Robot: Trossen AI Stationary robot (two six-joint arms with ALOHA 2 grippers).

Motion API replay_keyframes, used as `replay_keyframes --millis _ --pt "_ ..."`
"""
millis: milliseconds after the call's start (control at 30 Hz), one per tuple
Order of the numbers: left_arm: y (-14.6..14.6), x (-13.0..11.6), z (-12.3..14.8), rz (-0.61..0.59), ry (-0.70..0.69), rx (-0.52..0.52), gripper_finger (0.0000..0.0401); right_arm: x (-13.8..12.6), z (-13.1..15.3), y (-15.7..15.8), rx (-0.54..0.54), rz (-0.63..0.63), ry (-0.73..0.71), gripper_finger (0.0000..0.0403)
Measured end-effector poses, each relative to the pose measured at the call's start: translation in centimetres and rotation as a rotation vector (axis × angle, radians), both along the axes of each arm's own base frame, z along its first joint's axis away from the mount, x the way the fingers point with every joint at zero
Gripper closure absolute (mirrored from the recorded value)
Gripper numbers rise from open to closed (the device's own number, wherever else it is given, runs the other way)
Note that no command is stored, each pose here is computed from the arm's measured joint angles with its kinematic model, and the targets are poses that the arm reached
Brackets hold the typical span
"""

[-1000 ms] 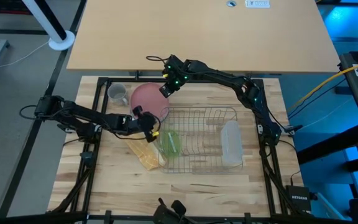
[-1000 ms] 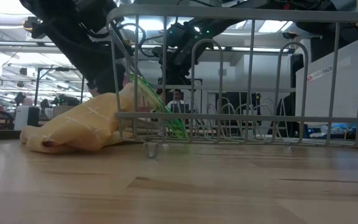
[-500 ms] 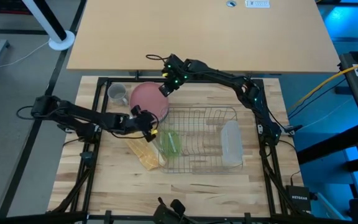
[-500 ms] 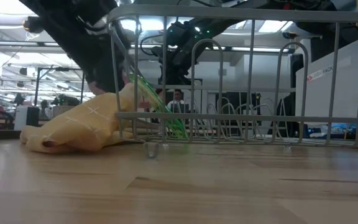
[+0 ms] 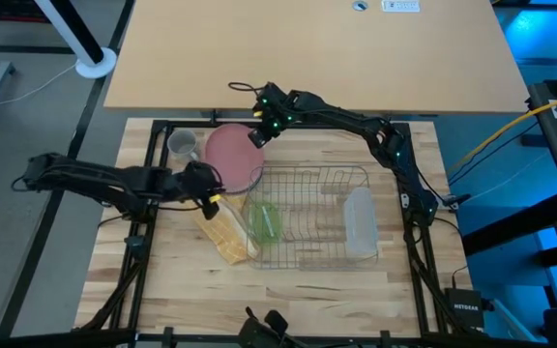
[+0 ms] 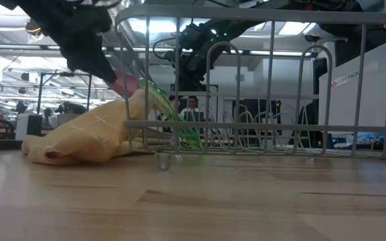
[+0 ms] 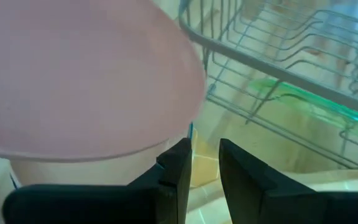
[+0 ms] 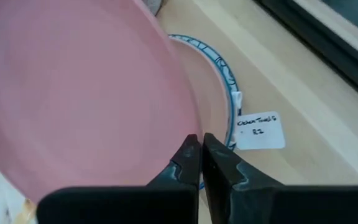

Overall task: Sort dishes
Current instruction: Put the pink plate in the dish rack

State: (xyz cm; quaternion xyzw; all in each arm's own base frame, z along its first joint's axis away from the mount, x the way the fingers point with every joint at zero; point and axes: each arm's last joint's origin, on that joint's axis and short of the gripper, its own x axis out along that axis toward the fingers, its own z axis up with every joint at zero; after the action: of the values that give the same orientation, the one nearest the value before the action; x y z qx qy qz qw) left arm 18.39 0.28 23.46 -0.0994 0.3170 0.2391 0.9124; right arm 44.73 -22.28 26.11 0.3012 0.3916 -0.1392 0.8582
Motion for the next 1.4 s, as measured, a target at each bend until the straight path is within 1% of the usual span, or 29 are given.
replay_keyframes --millis 67,233,367,467,567,667,733,800,900,1033,1100,1233,1400 --pt "-0.1 -0.1 0.2 -0.056 0.007 0.022 0.0327 0.0 0.0 0.0 0.007 0.005 0.000 0.0396" --pt "-1.1 -0.1 0.3 -0.261 0.041 0.084 0.0327 0.0 0.0 0.1 0.034 0.024 -0.006 0.0397" --pt "-2.1 -0.1 0.4 -0.380 0.058 0.158 0.0327 -0.1 -0.1 0.3 0.069 0.036 -0.008 0.0395" --pt "-2.6 0.1 0.7 -0.454 0.055 0.258 0.0327 -0.2 -0.1 0.4 0.080 0.037 0.006 0.0398" --pt "-2.8 0.2 1.1 -0.471 0.050 0.385 0.0327 -0.3 -0.2 0.4 0.090 0.040 0.014 0.0397" --pt "-2.8 0.3 1.2 -0.517 0.091 0.519 0.0327 -0.4 -0.3 0.6 0.126 0.044 0.023 0.0395" --pt "-2.7 0.4 1.0 -0.549 0.141 0.581 0.0327 -0.4 -0.3 0.6 0.145 0.048 0.020 0.0396" --pt "-2.6 0.5 0.7 -0.564 0.184 0.608 0.0327 -0.4 -0.3 0.7 0.160 0.058 0.013 0.0397" --pt "-2.5 0.6 -0.2 -0.579 0.260 0.603 0.0327 -0.4 -0.3 0.8 0.172 0.069 0.008 0.0396" --pt "-2.5 1.1 -1.0 -0.518 0.299 0.570 0.0325 -0.4 -0.3 0.8 0.178 0.066 0.010 0.0396" --pt "-2.5 1.3 -1.3 -0.496 0.316 0.570 0.0319 -0.4 -0.3 0.8 0.178 0.065 0.010 0.0398" --pt "-2.6 1.7 -1.7 -0.494 0.334 0.585 0.0292 -0.4 -0.3 0.8 0.179 0.064 0.011 0.0396" --pt "-2.6 2.4 -1.1 -0.498 0.295 0.673 0.0253 -0.4 -0.3 0.8 0.184 0.063 0.018 0.0397"
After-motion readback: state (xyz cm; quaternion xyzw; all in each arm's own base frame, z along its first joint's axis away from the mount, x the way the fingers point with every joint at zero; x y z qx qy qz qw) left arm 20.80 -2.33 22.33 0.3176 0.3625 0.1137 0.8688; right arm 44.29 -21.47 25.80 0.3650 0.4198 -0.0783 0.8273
